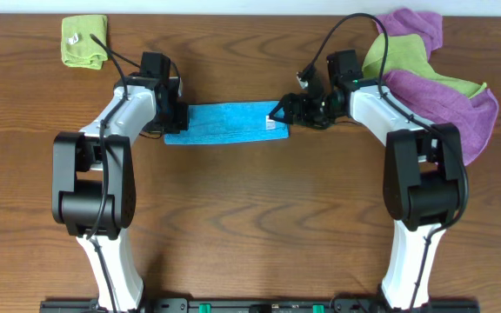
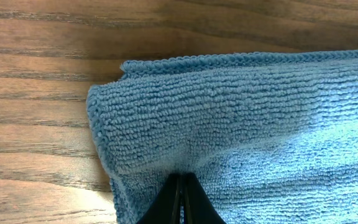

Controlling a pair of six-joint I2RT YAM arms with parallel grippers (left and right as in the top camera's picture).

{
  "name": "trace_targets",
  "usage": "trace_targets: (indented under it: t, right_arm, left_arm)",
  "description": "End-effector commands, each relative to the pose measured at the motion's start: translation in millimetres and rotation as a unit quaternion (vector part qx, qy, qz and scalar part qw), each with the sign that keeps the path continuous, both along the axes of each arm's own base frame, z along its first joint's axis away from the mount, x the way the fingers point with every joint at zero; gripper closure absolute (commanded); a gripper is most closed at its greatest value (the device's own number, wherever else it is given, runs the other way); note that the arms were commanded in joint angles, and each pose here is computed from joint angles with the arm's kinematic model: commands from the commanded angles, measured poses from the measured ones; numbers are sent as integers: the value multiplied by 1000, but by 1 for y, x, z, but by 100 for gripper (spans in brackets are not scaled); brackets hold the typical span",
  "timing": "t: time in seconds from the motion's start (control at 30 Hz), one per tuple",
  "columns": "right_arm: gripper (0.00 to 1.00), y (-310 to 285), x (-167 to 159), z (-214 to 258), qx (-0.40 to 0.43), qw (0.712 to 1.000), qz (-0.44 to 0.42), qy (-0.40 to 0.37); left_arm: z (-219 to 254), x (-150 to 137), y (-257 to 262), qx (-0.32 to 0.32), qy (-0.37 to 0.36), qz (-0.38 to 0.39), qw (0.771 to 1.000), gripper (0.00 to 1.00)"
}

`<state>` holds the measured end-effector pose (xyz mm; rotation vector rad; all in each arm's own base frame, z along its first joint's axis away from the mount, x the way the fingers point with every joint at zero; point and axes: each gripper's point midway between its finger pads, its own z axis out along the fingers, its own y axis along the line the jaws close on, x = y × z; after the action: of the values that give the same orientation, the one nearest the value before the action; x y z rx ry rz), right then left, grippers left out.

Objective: Fold the cloth

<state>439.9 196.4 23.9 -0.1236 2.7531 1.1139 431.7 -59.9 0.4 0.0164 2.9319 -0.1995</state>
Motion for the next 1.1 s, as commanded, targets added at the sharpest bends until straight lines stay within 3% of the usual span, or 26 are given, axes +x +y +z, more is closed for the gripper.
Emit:
trace_targets:
  t: [0.0,0.13,0.3,0.43,0.53,0.57,0.77,1.07]
  right_arm:
    - [16,0,-10,-29,4,998,-13,56]
    - [21,-4,-22,-53,-3,995,-20,100]
    - [33,-3,-16,-62,-5,996,-21,90]
    - [63,-2,-6,-60,1,996,-36,77]
    - [95,-1,-4,-59,3,997,-36,73]
    - [99,-1,-4,-59,3,997,-36,73]
    - [99,-2,5,-37,-1,998,-39,54]
    - [99,3,13,49,-93,994,-29,-52]
  left_arm:
    - [-19,-7,6,17,25,8,1000,94]
    - [-20,-9,6,18,28,8,999,94]
    - [-20,-9,6,18,28,8,999,94]
    - [-20,-9,4,12,29,7,999,94]
    - [-20,-9,4,12,29,7,999,94]
    - [-20,-9,4,12,29,7,999,94]
    - [-20,-13,-4,7,36,11,999,94]
    - [-19,-19,-43,-12,41,15,999,94]
